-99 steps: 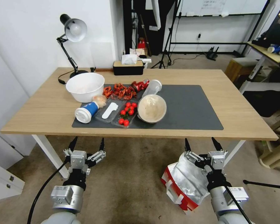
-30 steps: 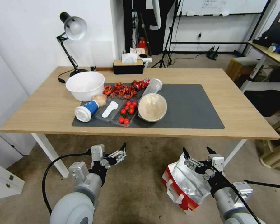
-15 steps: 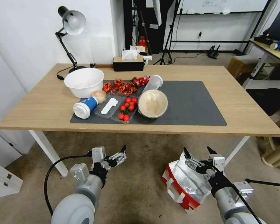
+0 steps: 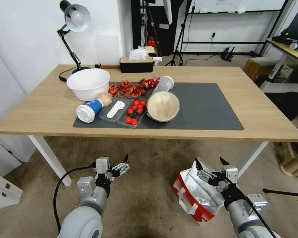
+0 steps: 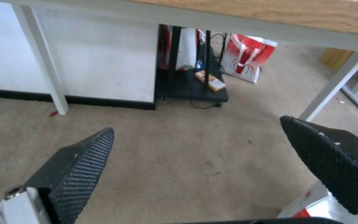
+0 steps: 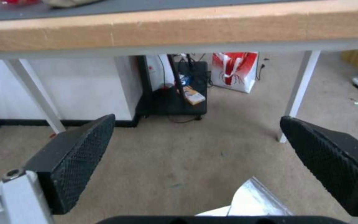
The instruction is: Pick up the food delivery bag from the floor and place it on the table.
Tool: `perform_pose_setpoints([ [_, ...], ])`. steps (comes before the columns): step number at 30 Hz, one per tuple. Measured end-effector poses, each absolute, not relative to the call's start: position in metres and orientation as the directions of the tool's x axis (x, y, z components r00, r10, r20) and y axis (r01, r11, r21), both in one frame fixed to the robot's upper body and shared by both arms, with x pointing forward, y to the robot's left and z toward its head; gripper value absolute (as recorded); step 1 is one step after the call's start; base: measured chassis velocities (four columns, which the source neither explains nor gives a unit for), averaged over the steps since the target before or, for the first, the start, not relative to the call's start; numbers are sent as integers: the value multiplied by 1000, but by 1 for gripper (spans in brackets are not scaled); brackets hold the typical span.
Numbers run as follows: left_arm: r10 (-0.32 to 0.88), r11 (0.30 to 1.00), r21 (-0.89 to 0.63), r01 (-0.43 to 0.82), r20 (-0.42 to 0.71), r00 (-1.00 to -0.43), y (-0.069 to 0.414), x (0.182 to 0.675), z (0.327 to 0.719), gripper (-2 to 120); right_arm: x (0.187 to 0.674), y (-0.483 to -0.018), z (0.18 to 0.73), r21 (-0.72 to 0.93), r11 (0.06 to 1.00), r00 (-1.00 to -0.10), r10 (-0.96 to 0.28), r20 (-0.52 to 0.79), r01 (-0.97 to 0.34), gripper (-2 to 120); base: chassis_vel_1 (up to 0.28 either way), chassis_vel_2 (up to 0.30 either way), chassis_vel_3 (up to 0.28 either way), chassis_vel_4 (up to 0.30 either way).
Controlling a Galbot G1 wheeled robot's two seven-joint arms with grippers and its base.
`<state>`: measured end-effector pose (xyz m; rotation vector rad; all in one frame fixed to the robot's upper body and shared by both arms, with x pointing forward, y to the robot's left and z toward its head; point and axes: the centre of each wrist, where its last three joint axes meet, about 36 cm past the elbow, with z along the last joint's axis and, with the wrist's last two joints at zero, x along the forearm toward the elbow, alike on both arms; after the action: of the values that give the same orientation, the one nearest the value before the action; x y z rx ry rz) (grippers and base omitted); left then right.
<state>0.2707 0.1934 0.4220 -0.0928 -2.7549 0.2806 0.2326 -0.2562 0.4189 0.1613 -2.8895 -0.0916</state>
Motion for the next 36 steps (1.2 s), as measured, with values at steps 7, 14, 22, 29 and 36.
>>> perform_pose_setpoints([
  [7,97,978,-205,24,353,-931,194,270,421,100,232,-257,416,76,992,-963,-119,242,-104,100,0,0,0,0],
  [14,93,979,-203,19,359,-929,194,268,421,100,233,-257,416,75,992,-963,-121,240,-106,100,0,0,0,0],
  [22,97,979,-202,24,359,-928,194,268,422,100,233,-258,414,73,992,-962,-122,246,-107,100,0,0,0,0],
  [29,98,979,-203,24,360,-928,194,266,422,100,233,-258,411,68,992,-958,-121,259,-107,100,0,0,0,0],
  [36,97,979,-203,23,360,-928,193,265,421,100,234,-258,410,66,992,-957,-126,260,-112,100,0,0,0,0],
])
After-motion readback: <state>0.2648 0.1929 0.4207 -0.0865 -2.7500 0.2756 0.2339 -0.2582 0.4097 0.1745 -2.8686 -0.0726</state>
